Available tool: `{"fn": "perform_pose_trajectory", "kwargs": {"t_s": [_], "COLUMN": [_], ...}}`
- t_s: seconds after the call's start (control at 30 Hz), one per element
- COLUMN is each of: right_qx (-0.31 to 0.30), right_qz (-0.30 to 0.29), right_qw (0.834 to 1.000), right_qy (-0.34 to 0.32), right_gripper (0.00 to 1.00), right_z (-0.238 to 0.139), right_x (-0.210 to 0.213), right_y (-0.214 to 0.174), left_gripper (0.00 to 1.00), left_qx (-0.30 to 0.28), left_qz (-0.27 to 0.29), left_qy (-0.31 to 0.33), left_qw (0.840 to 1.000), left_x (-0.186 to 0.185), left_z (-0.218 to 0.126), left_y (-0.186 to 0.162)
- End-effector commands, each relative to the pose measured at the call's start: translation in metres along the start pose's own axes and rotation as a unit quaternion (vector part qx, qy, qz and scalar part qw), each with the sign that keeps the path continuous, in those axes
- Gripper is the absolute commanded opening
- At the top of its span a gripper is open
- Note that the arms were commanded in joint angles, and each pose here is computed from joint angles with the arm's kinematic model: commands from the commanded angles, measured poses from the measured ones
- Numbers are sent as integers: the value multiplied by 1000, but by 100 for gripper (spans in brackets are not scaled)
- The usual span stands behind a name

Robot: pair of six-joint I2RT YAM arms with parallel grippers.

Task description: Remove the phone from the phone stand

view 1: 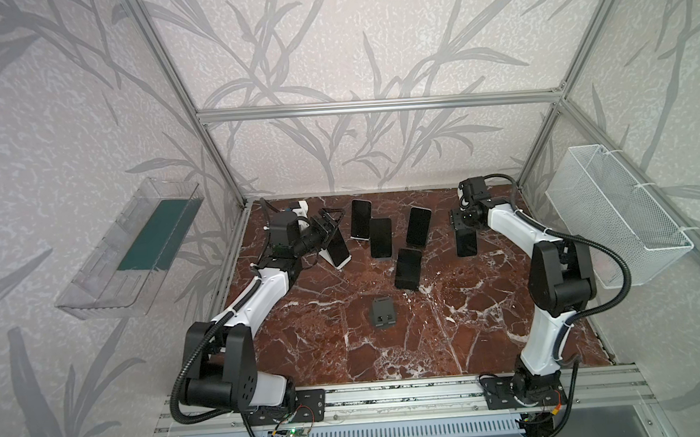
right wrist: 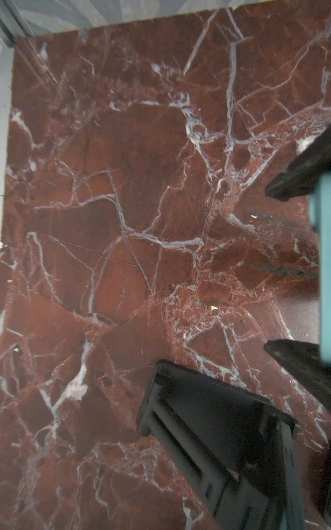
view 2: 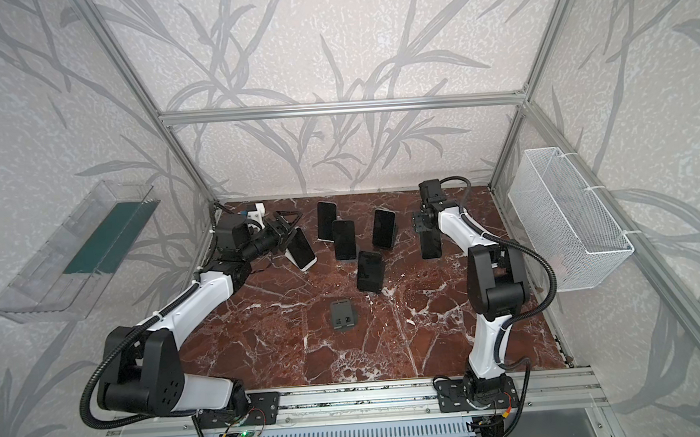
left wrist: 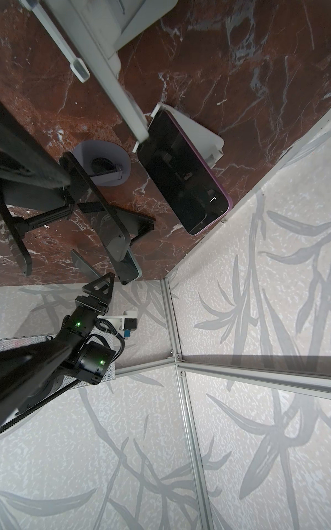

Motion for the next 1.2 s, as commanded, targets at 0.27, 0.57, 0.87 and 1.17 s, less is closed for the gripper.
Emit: {"fn": "perform_pose_trajectory", "kwargs": {"t_s": [0.27,0.57,0.87,1.17], "right_qx": [23,58,93,117], "right_qz": [19,22,32,36], "right_qw": [999,996,994,991], "right_qy": [41,62,57,47], "right_gripper": [70,70,71,71], "right_z": [21,44,62,76], "right_x": [-4,3,4,4], "right_y": [21,20,9,-1], "left_gripper": [85,84,92,96], "left_qx": [-2,2,115,168], "left_qz": [6,10,53,69], "left_qy": [-14,-23,-78,-87], "left_qw": [1000,1000,989,979], "left_x": [-8,-12,-42,-45], "left_z": [1,0,20,31], "left_y": [4,1,-58,-104]}}
Point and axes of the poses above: each gripper's point midway between its finger pads, its own z axis out along the fingers, its own x axis along the line the jaws close on, y = z × x, the point moved 3 cm from there along -z, back along the fingers, and after that the axes turned 11 degrees about -z, right-handed, at the moved point
